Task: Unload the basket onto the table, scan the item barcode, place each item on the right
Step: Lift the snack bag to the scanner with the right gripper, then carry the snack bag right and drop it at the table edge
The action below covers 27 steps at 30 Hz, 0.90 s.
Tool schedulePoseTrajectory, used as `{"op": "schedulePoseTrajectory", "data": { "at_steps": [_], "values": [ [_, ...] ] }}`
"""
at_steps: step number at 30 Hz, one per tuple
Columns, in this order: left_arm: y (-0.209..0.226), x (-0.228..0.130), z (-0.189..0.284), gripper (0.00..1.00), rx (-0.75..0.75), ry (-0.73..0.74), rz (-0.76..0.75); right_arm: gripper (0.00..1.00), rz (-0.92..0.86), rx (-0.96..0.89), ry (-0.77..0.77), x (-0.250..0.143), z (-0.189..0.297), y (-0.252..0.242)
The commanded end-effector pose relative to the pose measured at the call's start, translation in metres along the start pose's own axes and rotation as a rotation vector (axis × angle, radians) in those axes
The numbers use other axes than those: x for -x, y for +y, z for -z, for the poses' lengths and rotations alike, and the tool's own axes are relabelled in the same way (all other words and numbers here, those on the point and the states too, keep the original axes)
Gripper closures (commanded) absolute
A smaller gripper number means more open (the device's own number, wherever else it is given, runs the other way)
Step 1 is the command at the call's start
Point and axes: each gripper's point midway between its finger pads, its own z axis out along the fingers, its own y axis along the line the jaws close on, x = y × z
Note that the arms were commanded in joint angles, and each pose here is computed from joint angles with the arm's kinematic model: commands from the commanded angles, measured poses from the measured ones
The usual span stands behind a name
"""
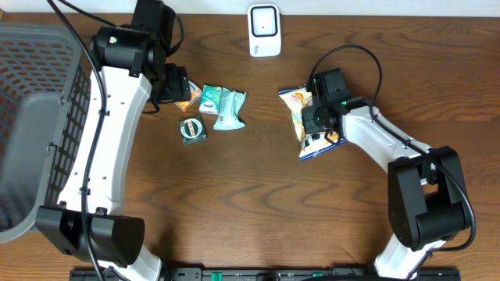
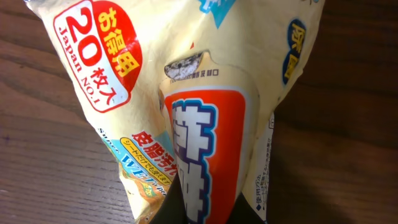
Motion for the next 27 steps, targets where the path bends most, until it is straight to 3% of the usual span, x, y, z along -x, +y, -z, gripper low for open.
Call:
{"op": "schedulePoseTrajectory", "data": {
  "at_steps": [1,18,23,27],
  "values": [
    [0.002,0.0,-0.003,0.02,0.019,0.004,-0.011,0.99,-0.023,0.063,-0.009,0.009,0.004,0.013],
    [0.002,0.0,-0.003,0.03,0.019,0.004,-0.011,0.99,-0.15,0.271,-0.573,0.198,0.129,0.053],
    [0.002,0.0,-0.003,0.02,0.019,0.004,-0.011,0.99,-0.148,0.287,-0.599,0.235,0.131,0.06],
    [0.002,0.0,-0.003,0.02,0.019,0.004,-0.011,0.99,-0.144,0.301,-0.516,0.251,0.098,0.068]
  ]
}}
